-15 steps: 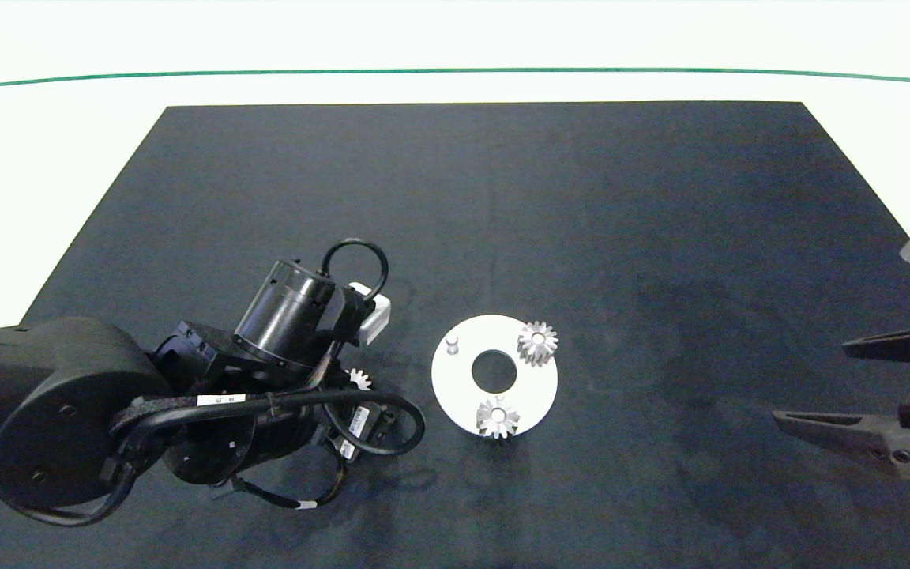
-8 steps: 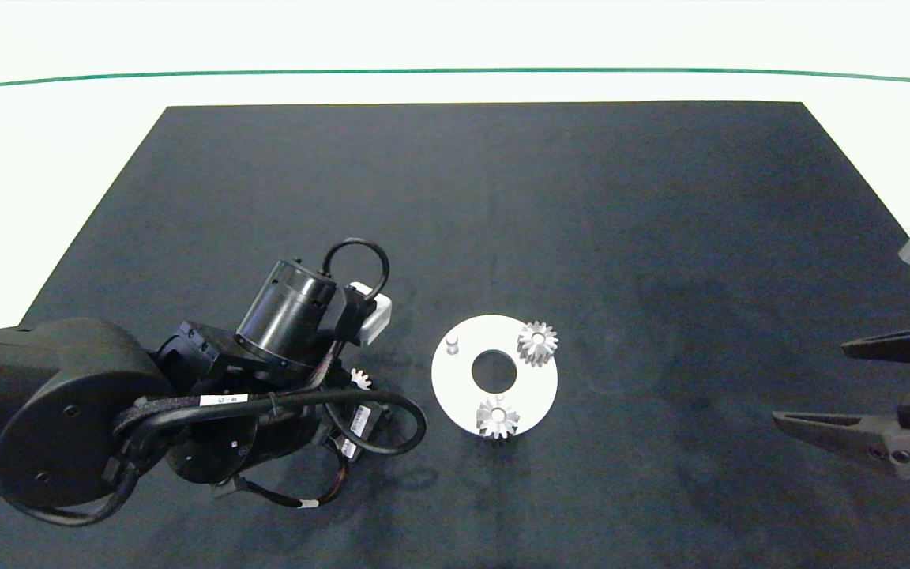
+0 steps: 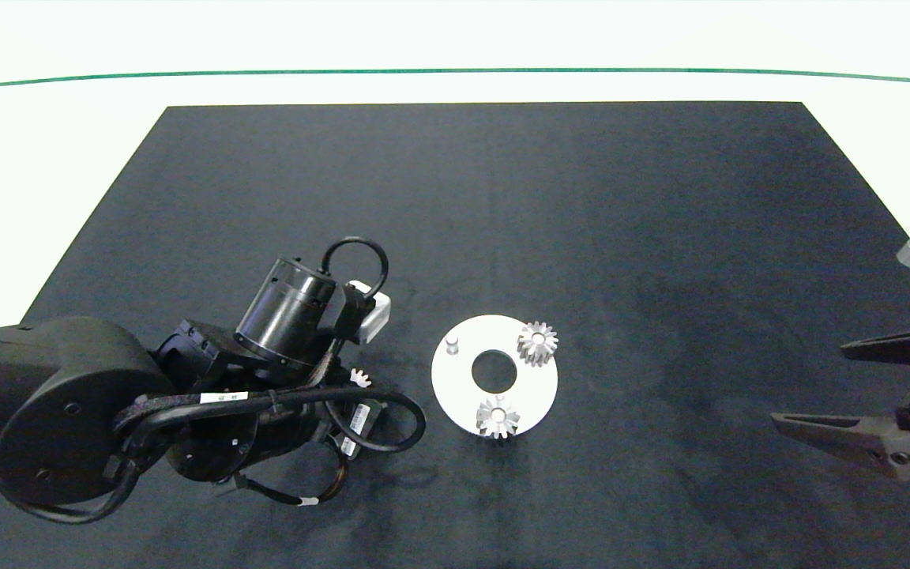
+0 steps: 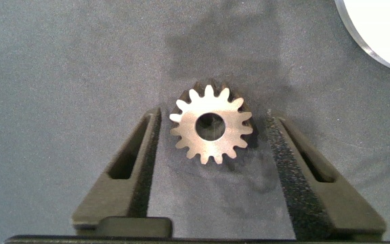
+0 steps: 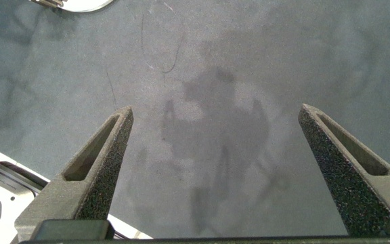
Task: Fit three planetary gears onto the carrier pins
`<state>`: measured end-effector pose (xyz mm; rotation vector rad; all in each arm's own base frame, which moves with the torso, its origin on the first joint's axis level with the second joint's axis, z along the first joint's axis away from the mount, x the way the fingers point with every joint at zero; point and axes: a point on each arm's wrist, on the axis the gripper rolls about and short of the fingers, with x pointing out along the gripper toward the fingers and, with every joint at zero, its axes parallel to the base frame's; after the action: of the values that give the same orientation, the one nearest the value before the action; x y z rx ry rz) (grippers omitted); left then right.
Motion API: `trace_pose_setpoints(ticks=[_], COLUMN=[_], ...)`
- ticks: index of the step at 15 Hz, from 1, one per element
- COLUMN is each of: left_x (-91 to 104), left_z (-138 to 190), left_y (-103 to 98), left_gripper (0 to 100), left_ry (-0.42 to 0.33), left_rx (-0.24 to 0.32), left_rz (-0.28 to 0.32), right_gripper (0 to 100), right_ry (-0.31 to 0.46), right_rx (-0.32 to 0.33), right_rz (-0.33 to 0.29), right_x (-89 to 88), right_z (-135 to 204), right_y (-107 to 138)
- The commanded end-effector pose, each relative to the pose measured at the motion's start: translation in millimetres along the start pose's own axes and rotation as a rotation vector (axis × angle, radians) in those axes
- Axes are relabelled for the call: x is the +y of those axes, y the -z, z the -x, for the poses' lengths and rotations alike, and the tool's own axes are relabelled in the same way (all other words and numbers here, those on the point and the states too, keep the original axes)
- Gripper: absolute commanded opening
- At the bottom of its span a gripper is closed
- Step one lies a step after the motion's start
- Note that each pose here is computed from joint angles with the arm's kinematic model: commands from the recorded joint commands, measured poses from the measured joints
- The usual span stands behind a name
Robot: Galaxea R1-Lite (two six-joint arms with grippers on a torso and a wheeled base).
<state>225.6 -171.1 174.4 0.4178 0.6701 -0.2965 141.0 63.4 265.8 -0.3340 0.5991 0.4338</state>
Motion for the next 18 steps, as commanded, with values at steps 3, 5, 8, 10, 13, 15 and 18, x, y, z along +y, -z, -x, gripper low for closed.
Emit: trace_pose_setpoints(ticks=[3, 5, 8, 10, 13, 15, 18], left_x=[0.0, 0.0, -0.2, -0.2, 0.0, 0.2, 0.2], left_z=[-0.1, -0.1, -0.6, -0.6, 0.0, 0.5, 0.5], left_y=[0.1, 0.1, 0.3, 0.3, -0.3, -0.4, -0.4], left_gripper=[50, 46, 40, 37, 31, 26, 20], left_ry=[-0.002, -0.002, -0.002, -0.002, -0.002, -0.002, -0.002], left_rx=[0.001, 0.001, 0.003, 0.003, 0.0, -0.001, -0.001], left_rz=[-0.002, -0.001, -0.001, -0.001, 0.0, 0.0, 0.0], right_gripper=[100, 100, 100, 100, 100, 100, 100], right_ry=[-0.002, -0.002, -0.001, -0.001, -0.001, -0.001, -0.002], right_rx=[0.004, 0.004, 0.003, 0.003, 0.003, 0.003, 0.004], right_rz=[0.002, 0.002, 0.002, 0.002, 0.002, 0.002, 0.002], right_x=[0.2, 0.2, 0.1, 0.1, 0.1, 0.1, 0.2], right_z=[-0.4, -0.4, 0.0, 0.0, 0.0, 0.0, -0.4], right_y=[0.2, 0.2, 0.2, 0.2, 0.2, 0.2, 0.2])
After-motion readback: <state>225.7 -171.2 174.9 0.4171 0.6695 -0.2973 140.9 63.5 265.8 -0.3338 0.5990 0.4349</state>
